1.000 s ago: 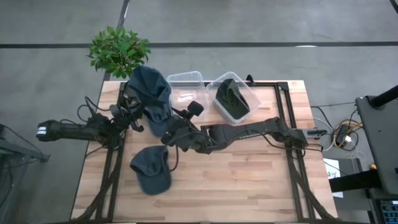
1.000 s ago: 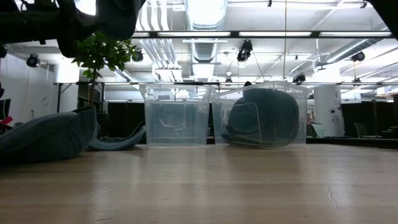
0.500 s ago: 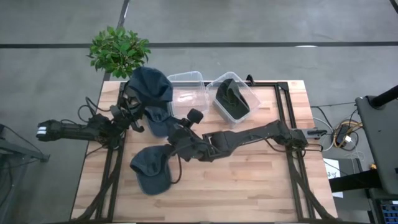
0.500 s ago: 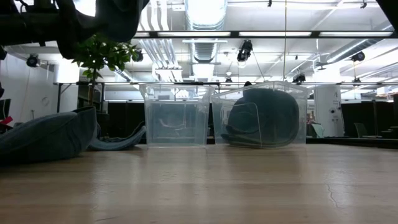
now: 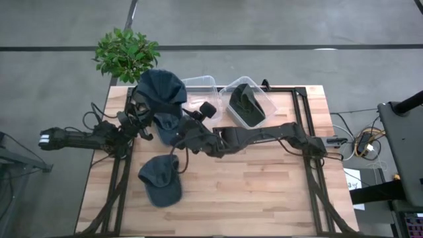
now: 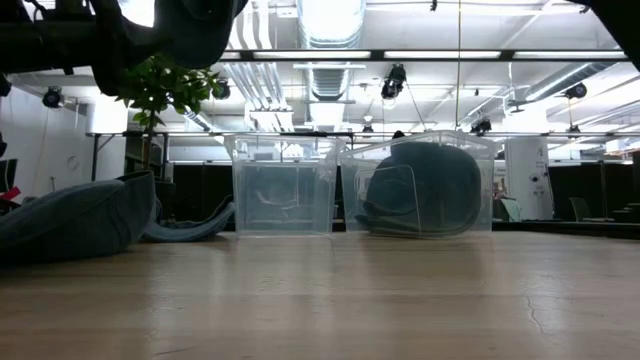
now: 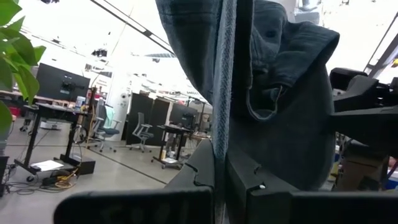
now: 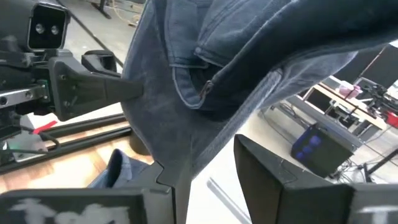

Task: Pick & Place hat
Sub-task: Put the bottom right blue cap into the left transparent bin

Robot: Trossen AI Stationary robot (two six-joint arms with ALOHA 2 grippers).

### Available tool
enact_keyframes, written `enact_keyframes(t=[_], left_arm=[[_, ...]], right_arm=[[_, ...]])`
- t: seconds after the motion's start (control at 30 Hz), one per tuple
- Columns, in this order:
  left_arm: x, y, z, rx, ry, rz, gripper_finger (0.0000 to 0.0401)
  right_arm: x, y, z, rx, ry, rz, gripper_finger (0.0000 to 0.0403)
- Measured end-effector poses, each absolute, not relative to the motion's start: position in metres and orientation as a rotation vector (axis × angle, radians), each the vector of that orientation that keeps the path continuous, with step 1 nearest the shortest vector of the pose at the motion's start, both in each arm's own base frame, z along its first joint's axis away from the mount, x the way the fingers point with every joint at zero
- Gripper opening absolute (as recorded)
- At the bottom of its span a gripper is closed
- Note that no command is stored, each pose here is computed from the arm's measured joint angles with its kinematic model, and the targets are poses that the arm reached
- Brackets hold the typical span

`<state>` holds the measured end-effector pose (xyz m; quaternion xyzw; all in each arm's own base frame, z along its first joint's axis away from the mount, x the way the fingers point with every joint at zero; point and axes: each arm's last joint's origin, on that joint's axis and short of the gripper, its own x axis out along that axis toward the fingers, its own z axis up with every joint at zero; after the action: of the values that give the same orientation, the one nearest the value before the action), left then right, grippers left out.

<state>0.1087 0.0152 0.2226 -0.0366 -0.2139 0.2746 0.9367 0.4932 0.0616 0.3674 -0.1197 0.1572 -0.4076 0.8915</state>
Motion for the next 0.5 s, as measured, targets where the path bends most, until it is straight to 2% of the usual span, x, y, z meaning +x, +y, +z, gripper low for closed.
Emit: enact_keyframes(t=[0.27,0.5], left_arm=[[0.109,0.015,0.222,-0.08,-0.437,0.567,0.0007],[0.109,0.015,0.22,-0.079,-0.433,0.561,0.0007]], right_arm=[[0.495,0.047,0.368,-0.25,0.337,-0.83,0.0093],[0.495,0.047,0.369,-0.284,0.353,-0.823,0.0019]])
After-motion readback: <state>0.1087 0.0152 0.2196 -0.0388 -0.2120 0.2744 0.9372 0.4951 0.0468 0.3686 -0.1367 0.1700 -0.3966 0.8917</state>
